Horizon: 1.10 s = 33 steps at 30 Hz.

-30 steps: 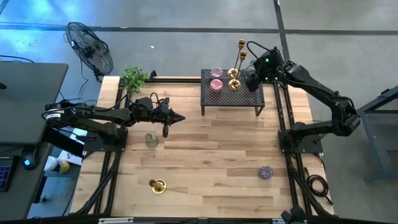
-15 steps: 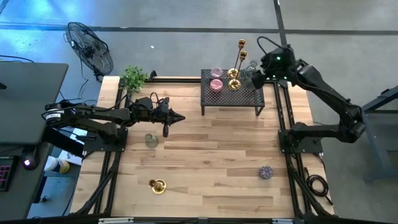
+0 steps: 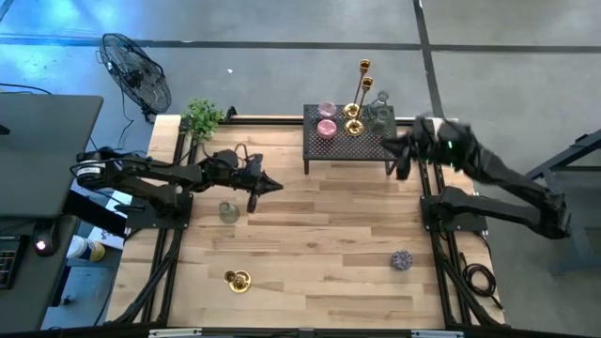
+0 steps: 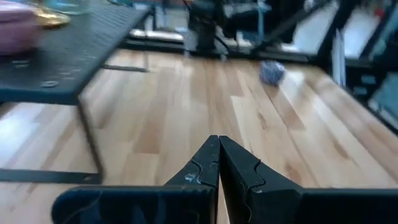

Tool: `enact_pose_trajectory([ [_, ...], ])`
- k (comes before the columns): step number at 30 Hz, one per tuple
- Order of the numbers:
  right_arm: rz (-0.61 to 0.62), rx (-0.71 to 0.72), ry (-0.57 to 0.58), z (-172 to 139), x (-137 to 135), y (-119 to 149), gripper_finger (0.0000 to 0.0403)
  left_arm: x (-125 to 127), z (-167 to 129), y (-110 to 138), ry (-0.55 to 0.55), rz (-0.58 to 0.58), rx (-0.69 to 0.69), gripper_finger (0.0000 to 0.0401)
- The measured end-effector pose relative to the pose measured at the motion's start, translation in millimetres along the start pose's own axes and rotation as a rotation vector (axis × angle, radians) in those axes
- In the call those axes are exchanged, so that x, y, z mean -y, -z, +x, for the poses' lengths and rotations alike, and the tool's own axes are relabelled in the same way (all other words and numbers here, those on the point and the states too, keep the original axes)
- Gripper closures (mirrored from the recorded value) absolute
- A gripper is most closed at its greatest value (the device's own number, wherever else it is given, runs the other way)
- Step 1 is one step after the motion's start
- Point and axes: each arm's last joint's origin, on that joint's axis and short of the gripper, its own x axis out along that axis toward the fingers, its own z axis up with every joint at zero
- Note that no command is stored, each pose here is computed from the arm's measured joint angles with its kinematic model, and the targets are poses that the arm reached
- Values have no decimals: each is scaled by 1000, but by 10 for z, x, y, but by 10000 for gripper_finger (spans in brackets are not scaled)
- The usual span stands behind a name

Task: Pick & Place candle stick holders
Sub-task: Put the gold candle holder on the shelf aligned with the other gold candle holder

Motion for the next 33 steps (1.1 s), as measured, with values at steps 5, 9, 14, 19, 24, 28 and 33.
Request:
enact_pose_trajectory([
  [5,-24,194,-124,-23,-189,365,382,364,168,-244,1,148,-137,399],
  [9,-42,263,-158,23,-273,578,381,766,208,-537,7,221,-280,399],
  [14,-58,272,-218,85,-358,740,400,1268,89,-713,100,180,-423,399],
  [19,-74,272,-217,116,-405,859,396,1677,-196,-557,25,19,-659,399],
  [24,-89,296,-210,119,-432,903,401,1961,-576,-348,-164,-96,-786,399],
  [28,-90,303,-227,111,-454,899,401,2209,-839,-156,-180,-175,-776,400],
  [33,-95,306,-222,109,-459,898,401,2411,-1060,194,-147,-303,-653,400],
])
